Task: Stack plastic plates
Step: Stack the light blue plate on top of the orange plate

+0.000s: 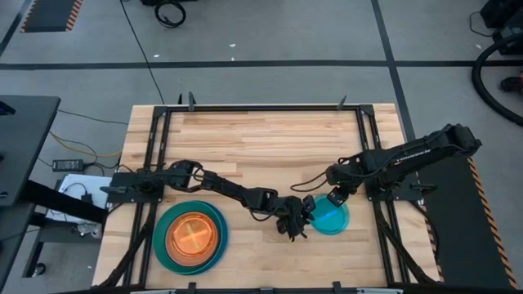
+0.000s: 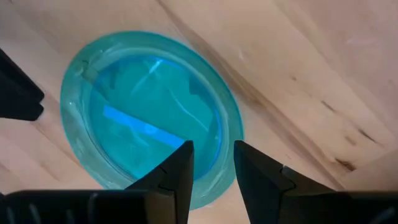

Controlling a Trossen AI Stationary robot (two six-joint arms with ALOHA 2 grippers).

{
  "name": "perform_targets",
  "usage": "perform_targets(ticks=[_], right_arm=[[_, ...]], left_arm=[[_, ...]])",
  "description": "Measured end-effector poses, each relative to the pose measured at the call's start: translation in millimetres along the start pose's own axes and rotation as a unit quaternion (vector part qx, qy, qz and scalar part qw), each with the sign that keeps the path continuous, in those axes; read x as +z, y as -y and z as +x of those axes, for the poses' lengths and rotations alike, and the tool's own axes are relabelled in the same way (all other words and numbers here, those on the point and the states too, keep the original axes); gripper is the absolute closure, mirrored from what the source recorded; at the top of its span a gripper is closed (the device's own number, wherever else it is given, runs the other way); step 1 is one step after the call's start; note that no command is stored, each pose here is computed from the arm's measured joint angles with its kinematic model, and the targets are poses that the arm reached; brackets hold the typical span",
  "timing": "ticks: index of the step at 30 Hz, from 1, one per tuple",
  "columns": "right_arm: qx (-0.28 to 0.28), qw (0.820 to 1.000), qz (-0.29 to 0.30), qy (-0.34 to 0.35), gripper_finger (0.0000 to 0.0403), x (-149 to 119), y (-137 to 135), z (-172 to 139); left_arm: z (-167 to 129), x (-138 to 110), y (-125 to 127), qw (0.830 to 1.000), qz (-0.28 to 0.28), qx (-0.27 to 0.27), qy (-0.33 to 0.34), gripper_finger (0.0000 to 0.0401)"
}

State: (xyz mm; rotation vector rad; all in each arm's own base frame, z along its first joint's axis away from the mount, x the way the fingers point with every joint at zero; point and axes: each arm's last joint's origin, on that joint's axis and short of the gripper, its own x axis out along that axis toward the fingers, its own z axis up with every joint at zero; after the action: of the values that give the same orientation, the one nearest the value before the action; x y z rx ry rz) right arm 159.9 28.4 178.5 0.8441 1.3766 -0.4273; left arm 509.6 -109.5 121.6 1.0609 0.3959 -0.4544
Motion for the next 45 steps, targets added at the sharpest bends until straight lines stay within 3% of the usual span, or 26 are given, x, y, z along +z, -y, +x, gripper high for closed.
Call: perform_targets(ticks=[14, 29, 36, 40, 45], right_arm=[[-0.020, 1.000, 0.006, -0.019, 0.0278, -5, -8, 11], [0.030, 0.999, -0.038, -0.014, 0.0278, 6, -28, 32], [0.044, 0.998, -0.037, -0.010, 0.0278, 3, -24, 11], [0.020, 0.999, -0.032, 0.001, 0.0278, -2, -12, -13], [0.009, 0.996, -0.029, 0.087, 0.0278, -11, 1, -51]], left_arm=[[0, -11, -5, 0.998, 0.020, -0.034, 0.041, 0.0275], [4, -20, -1, 0.997, 0.043, -0.049, 0.045, 0.0275], [3, -17, -1, 0.998, 0.026, -0.044, 0.037, 0.0276], [-7, -4, -4, 0.999, 0.028, -0.028, -0.013, 0.0287], [-40, 17, -31, 1.000, -0.001, -0.030, -0.010, 0.0314]])
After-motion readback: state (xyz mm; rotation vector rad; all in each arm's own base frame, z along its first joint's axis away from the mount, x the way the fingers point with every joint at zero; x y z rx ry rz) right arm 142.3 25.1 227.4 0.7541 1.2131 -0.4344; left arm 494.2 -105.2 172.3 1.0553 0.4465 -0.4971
